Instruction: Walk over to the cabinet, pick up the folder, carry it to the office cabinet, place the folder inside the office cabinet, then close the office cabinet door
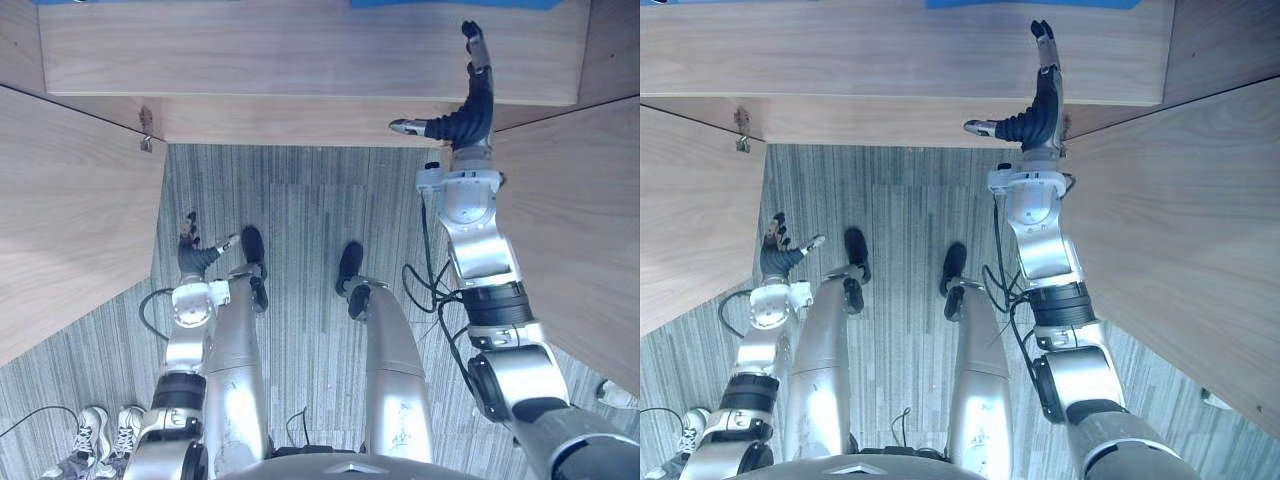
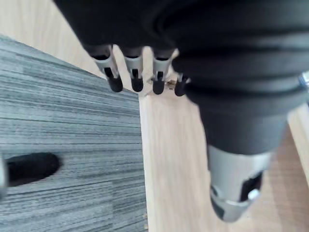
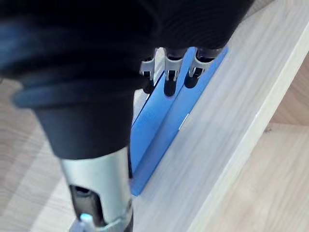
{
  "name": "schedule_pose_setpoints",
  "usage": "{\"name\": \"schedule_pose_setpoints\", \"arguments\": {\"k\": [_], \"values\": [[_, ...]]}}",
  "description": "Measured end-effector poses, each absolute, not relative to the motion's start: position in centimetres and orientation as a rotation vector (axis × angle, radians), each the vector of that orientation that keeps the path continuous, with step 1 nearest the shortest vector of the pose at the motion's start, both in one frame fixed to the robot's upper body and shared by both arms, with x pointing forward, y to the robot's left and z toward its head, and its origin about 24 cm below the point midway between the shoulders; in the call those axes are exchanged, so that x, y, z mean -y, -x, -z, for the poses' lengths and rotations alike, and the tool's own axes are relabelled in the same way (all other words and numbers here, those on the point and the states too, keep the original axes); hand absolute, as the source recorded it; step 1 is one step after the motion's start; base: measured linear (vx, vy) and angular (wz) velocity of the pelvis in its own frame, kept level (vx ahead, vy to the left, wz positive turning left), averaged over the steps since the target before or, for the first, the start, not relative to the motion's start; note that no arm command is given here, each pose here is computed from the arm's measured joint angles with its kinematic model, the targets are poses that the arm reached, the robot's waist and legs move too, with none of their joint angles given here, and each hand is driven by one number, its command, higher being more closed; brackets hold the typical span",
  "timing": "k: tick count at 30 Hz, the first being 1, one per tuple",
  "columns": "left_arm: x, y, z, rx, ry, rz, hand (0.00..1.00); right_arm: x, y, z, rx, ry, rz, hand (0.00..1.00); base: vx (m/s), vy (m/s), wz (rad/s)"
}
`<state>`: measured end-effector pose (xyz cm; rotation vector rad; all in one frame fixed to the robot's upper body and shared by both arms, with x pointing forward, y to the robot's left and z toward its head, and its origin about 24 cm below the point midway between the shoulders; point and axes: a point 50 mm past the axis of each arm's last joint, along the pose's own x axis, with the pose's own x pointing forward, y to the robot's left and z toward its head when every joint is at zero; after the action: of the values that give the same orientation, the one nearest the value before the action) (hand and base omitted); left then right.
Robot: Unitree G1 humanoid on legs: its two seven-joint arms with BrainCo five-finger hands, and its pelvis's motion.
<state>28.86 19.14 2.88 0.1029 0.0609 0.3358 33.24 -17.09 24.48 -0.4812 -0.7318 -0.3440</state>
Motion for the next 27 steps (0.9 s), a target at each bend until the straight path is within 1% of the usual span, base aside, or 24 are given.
{"name": "schedule_pose_setpoints", "arguments": {"k": [4,10,15,22,27], "values": [[-19.3,-27.9,-1.9,-0.085,-0.138,-0.34,0.0,16.8,-33.0,-24.5,0.769,0.532,0.357,1.0,-0.01,-0.033,0.05],[-19.2,-27.5,-1.5,-0.089,-0.161,-0.34,0.0,14.9,-32.9,-24.8,0.84,0.592,0.316,1.0,0.01,-0.024,0.04],[-19.0,-27.4,-1.5,-0.073,-0.187,-0.342,0.0,13.9,-33.6,-27.1,0.908,0.623,0.318,1.0,0.0,-0.004,0.0],[-19.1,-27.4,-2.0,-0.028,-0.187,-0.363,0.0,14.6,-34.8,-29.4,0.926,0.669,0.371,1.0,-0.01,-0.001,0.02],[-19.1,-27.4,-2.4,0.01,-0.189,-0.36,0.0,15.0,-35.4,-32.1,0.951,0.706,0.381,1.0,0.01,0.001,0.03]]}}
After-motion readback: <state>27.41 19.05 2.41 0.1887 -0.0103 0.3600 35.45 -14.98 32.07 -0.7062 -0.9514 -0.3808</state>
